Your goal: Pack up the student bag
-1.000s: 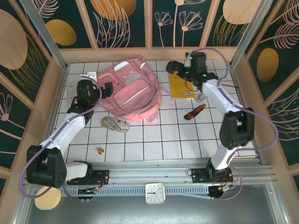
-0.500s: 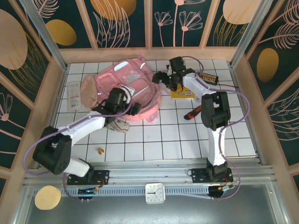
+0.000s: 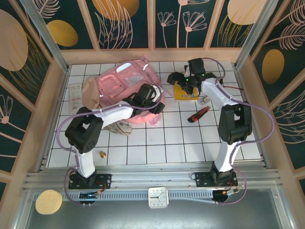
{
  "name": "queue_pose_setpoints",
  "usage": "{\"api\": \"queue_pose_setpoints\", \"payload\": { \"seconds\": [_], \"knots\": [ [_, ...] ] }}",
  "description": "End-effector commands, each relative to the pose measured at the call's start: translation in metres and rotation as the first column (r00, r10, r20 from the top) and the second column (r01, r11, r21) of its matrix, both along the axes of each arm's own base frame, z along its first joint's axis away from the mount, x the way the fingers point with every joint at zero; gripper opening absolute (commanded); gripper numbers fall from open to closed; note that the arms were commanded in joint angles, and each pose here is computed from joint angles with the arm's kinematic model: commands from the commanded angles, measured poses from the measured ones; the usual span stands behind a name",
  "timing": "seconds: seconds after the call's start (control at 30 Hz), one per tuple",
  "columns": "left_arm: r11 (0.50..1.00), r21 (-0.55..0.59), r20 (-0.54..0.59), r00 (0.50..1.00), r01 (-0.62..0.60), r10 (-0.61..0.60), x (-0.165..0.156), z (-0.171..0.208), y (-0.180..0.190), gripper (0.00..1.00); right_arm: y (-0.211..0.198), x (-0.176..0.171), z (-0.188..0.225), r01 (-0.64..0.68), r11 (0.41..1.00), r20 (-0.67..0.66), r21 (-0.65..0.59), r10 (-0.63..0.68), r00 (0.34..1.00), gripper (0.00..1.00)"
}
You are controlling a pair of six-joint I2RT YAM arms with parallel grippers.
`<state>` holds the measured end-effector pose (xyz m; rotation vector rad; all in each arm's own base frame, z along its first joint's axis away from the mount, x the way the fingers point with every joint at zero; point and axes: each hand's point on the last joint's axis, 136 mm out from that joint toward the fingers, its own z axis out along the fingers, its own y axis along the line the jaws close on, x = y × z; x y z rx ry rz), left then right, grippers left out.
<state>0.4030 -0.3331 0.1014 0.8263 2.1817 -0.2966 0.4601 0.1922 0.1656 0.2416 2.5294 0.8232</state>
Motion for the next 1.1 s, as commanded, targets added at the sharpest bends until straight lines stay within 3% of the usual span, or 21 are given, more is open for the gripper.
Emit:
{"api": "queue_pose_setpoints", "payload": {
  "seconds": [0.0, 0.1, 0.23, 0.33, 0.5, 0.63, 0.77, 0.9, 1.07],
  "knots": [
    [0.998, 0.057, -0.083, 0.997, 0.002, 0.003, 0.000, -0.027, -0.008, 0.82, -0.016, -0.005, 0.003, -0.002, 1.000, -0.005, 0.013, 0.002, 1.000, 0.95],
    [0.990, 0.127, -0.126, 0.989, -0.056, 0.072, 0.007, -0.057, -0.002, 0.68, -0.022, -0.003, 0.010, 0.002, 1.000, 0.018, 0.016, -0.002, 1.000, 0.95],
    [0.983, 0.130, -0.127, 0.981, -0.127, 0.144, 0.007, -0.048, 0.004, 0.22, -0.017, -0.008, 0.024, -0.026, 0.999, 0.063, 0.047, 0.023, 0.998, 0.95],
    [0.986, 0.124, -0.109, 0.986, -0.111, 0.125, -0.006, -0.026, 0.005, 0.00, -0.017, -0.014, 0.031, -0.038, 0.997, 0.089, 0.073, 0.032, 0.996, 0.95],
    [0.993, 0.120, -0.097, 0.995, -0.013, 0.025, -0.046, -0.001, 0.011, 0.00, -0.013, -0.025, 0.049, -0.080, 0.991, 0.151, 0.109, 0.063, 0.987, 0.95],
    [0.990, 0.110, -0.130, 0.989, 0.091, -0.076, -0.080, -0.005, 0.023, 0.00, -0.008, -0.030, 0.054, -0.124, 0.985, 0.164, 0.122, 0.103, 0.981, 0.95],
    [0.975, 0.121, -0.083, 0.981, 0.184, -0.175, -0.099, 0.006, 0.033, 0.00, 0.001, -0.034, 0.046, -0.198, 0.973, 0.177, 0.117, 0.176, 0.968, 0.95],
    [0.978, 0.142, -0.047, 0.988, 0.151, -0.146, -0.101, 0.010, 0.046, 0.00, 0.008, -0.034, 0.017, -0.245, 0.963, 0.077, 0.110, 0.238, 0.968, 0.87],
    [0.980, 0.147, -0.040, 0.991, 0.133, -0.128, -0.102, 0.008, 0.052, 0.00, 0.038, -0.025, -0.011, -0.302, 0.950, 0.066, 0.083, 0.297, 0.952, 0.83]
  ]
}}
